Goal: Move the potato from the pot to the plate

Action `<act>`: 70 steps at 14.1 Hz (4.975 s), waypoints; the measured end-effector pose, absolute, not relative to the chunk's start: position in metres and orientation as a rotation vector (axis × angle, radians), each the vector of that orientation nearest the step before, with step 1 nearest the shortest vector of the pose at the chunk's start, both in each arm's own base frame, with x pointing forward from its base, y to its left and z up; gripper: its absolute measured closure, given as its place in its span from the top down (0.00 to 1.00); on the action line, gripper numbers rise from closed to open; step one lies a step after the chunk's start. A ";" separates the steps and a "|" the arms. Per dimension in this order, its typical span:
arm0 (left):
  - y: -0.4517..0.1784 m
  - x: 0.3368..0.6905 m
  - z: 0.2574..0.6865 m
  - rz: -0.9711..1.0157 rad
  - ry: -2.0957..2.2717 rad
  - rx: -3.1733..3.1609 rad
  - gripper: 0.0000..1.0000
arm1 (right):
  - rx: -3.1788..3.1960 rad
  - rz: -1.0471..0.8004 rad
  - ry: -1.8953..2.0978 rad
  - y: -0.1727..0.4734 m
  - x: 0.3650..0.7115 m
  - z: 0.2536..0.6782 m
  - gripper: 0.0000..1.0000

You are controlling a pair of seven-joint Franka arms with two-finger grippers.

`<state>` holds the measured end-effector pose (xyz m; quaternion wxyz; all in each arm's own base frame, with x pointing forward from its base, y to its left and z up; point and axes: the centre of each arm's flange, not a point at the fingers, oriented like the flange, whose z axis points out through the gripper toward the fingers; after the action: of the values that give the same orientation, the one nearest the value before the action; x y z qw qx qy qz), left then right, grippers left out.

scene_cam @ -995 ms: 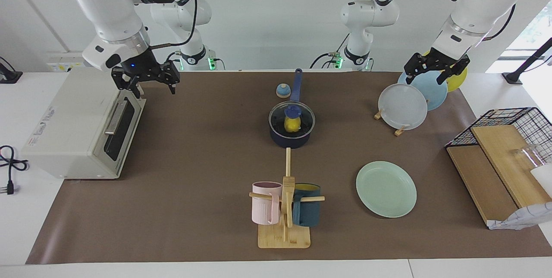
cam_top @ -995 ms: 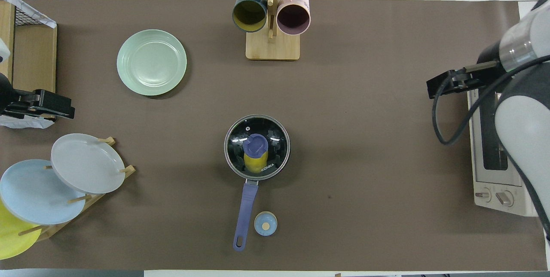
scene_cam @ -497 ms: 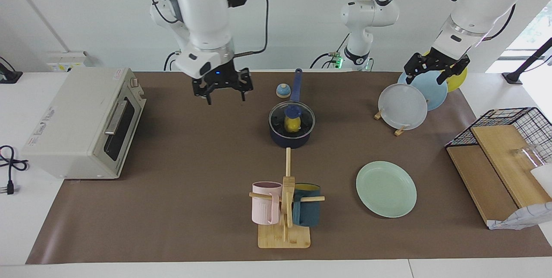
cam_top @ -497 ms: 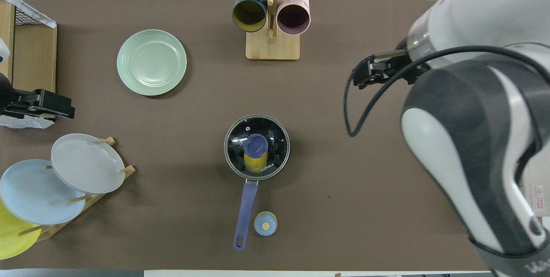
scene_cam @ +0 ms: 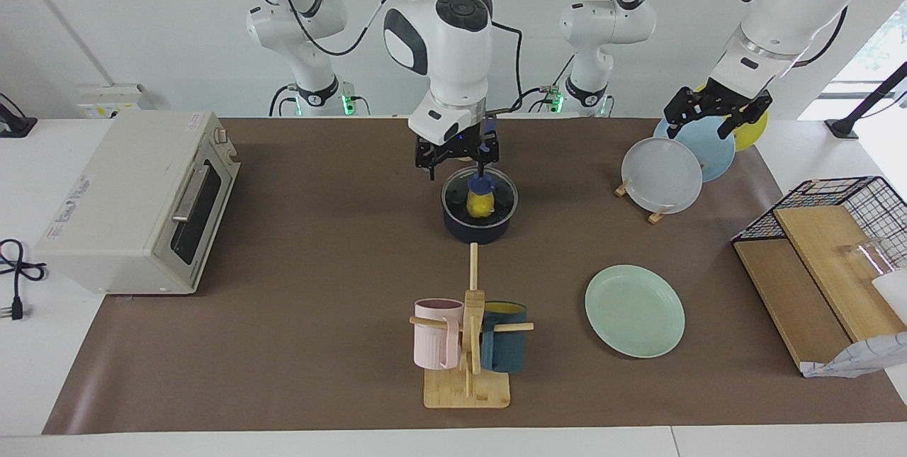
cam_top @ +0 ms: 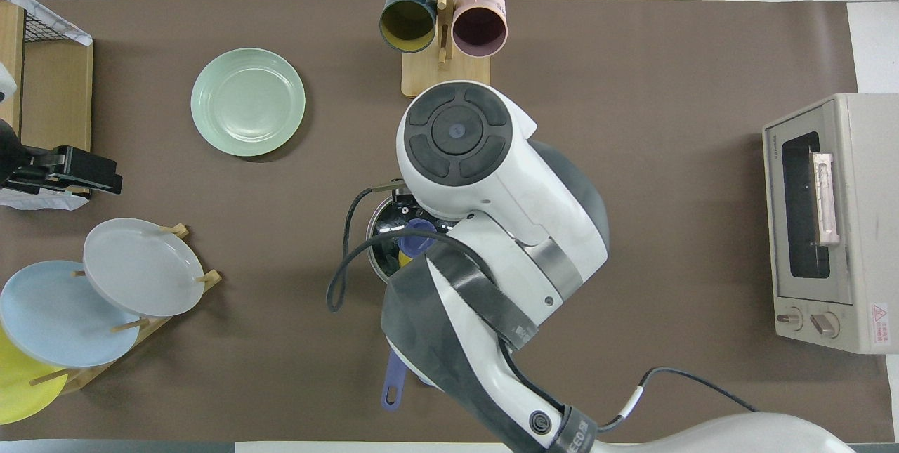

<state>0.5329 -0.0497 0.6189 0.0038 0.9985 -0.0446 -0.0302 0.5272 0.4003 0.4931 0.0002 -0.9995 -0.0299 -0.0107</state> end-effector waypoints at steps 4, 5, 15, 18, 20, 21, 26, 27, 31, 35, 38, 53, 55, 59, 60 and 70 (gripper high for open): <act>-0.050 0.533 0.619 -0.095 -0.140 3.129 1.00 | -3.137 -0.049 -0.147 0.430 0.500 0.449 1.00; -0.050 0.533 0.619 -0.095 -0.140 3.129 1.00 | -3.139 -0.052 -0.161 0.436 0.492 0.438 1.00; -0.050 0.533 0.619 -0.095 -0.140 3.129 1.00 | -3.142 -0.100 -0.204 0.440 0.480 0.403 1.00; -0.050 0.533 0.619 -0.095 -0.140 3.129 1.00 | -3.135 -0.107 -0.228 0.447 0.474 0.403 0.95; -0.050 0.533 0.619 -0.095 -0.140 3.129 1.00 | -3.135 -0.109 -0.229 0.447 0.473 0.403 0.74; -0.050 0.533 0.619 -0.095 -0.140 3.129 1.00 | -3.137 -0.111 -0.227 0.446 0.474 0.403 0.66; -0.050 0.533 0.619 -0.095 -0.140 3.129 1.00 | -3.136 -0.112 -0.227 0.446 0.474 0.403 0.66; -0.050 0.533 0.619 -0.095 -0.140 3.129 1.00 | -3.135 -0.115 -0.224 0.446 0.475 0.405 0.66; -0.050 0.533 0.619 -0.095 -0.140 3.129 1.00 | -3.147 -0.142 -0.188 0.418 0.503 0.441 0.66; -0.050 0.533 0.619 -0.095 -0.140 3.129 1.00 | -3.183 -0.118 -0.206 0.325 0.561 0.456 0.66; -0.051 0.533 0.619 -0.094 -0.143 3.129 1.00 | -3.209 -0.033 -0.270 0.228 0.597 0.436 0.66; -0.319 0.447 0.517 0.067 -0.378 3.076 1.00 | -3.175 0.007 -0.311 0.049 0.573 0.336 0.66; -0.348 0.435 0.473 0.047 -0.410 3.075 1.00 | -3.174 0.002 -0.307 0.049 0.573 0.338 0.80; -0.376 0.442 0.402 0.022 -0.397 3.077 1.00 | -3.174 0.013 -0.278 0.049 0.580 0.370 1.00; -0.379 0.444 0.390 0.016 -0.386 3.079 1.00 | -3.179 0.035 -0.270 0.049 0.585 0.392 1.00; -0.389 0.449 0.343 -0.082 -0.170 3.036 1.00 | -3.232 0.082 -0.147 0.039 0.550 0.604 1.00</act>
<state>0.4488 -0.3891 0.3430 0.0500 0.9968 -0.0559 -0.0269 0.5497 0.0394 0.6038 -0.0475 -0.9975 -0.0453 0.0252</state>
